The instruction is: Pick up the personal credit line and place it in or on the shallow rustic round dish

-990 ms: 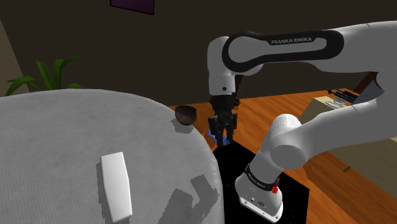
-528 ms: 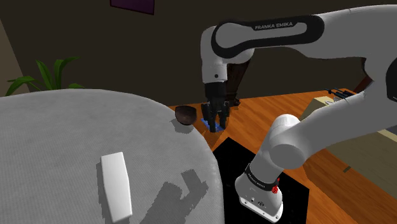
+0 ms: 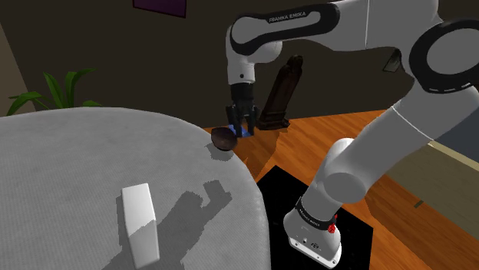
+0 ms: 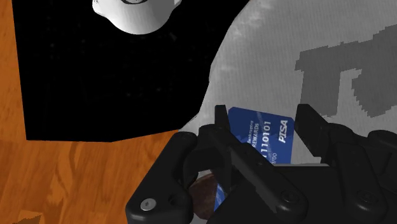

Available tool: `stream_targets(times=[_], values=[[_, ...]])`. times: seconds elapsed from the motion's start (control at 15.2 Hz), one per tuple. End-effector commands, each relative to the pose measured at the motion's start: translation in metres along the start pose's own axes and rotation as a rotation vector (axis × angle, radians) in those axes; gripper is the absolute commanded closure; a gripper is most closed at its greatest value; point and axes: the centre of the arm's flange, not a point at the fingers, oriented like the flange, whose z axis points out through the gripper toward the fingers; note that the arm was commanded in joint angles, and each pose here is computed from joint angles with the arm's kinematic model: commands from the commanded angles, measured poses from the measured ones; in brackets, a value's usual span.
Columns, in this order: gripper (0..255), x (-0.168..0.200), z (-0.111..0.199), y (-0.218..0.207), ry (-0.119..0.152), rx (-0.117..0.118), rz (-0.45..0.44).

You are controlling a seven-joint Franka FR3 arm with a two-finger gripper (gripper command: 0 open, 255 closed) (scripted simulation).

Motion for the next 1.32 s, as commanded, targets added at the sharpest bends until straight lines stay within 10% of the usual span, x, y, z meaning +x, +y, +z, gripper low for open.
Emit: stream_targets(times=[0.0, 0.26, 1.25], values=[[255, 0.021, -0.016, 0.006, 0.000, -0.001, 0.000], [255, 0.061, -0.045, 0.015, 0.000, -0.001, 0.000], [255, 0.104, 0.021, 0.026, 0.000, -0.001, 0.000]])
